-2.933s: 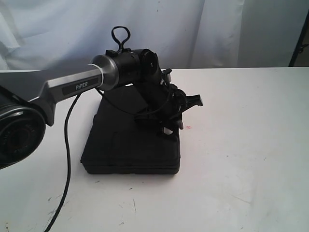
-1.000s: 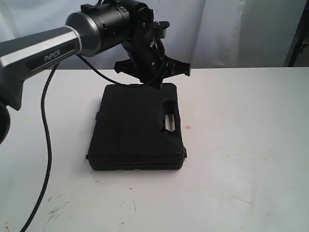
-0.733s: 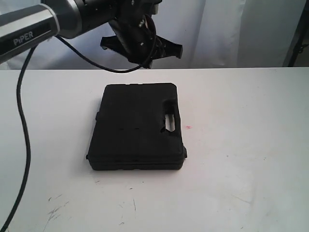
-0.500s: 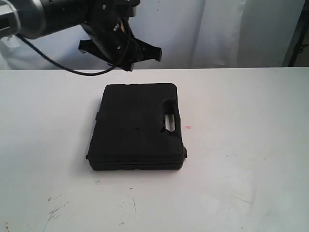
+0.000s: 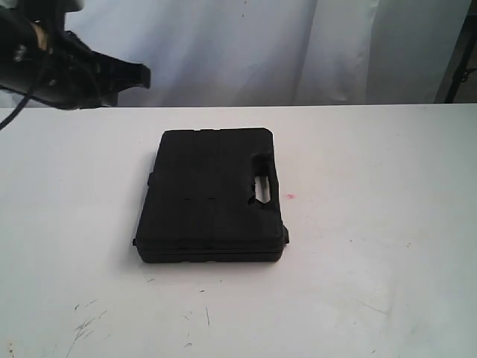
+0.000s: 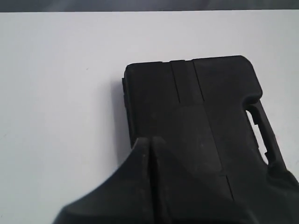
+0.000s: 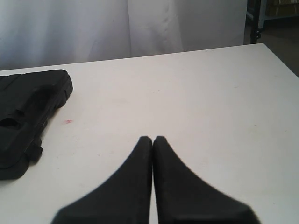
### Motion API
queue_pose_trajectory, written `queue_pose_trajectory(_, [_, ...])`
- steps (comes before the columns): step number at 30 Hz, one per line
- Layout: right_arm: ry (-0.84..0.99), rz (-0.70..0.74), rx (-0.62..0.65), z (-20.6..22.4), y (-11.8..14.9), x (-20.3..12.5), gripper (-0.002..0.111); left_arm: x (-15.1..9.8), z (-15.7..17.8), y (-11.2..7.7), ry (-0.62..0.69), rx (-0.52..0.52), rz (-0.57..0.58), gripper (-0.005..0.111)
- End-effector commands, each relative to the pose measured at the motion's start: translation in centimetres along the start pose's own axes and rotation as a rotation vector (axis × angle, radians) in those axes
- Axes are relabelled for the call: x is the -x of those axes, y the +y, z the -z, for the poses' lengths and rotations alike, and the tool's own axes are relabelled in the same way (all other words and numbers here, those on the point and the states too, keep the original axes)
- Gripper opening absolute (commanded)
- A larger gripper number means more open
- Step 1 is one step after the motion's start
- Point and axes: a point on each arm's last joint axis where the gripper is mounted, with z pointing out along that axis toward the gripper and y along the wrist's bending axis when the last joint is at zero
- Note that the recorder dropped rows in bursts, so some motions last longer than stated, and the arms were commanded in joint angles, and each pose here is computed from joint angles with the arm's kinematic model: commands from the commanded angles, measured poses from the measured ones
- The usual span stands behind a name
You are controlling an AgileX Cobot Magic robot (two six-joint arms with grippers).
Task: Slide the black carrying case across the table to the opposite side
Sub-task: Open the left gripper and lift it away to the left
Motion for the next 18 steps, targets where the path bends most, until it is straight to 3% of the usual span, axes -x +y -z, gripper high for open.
queue_pose_trajectory(1, [-0.012, -0.01, -0.006, 0.0, 0.0, 0.0, 0.0, -1.9, 2.5, 1.4, -0.05, -0.002, 0.028, 0.0])
queue_pose_trajectory(18, [-0.012, -0.01, -0.006, 0.0, 0.0, 0.0, 0.0, -10.3, 12.3, 4.6, -0.207, -0.041, 0.135, 0.0])
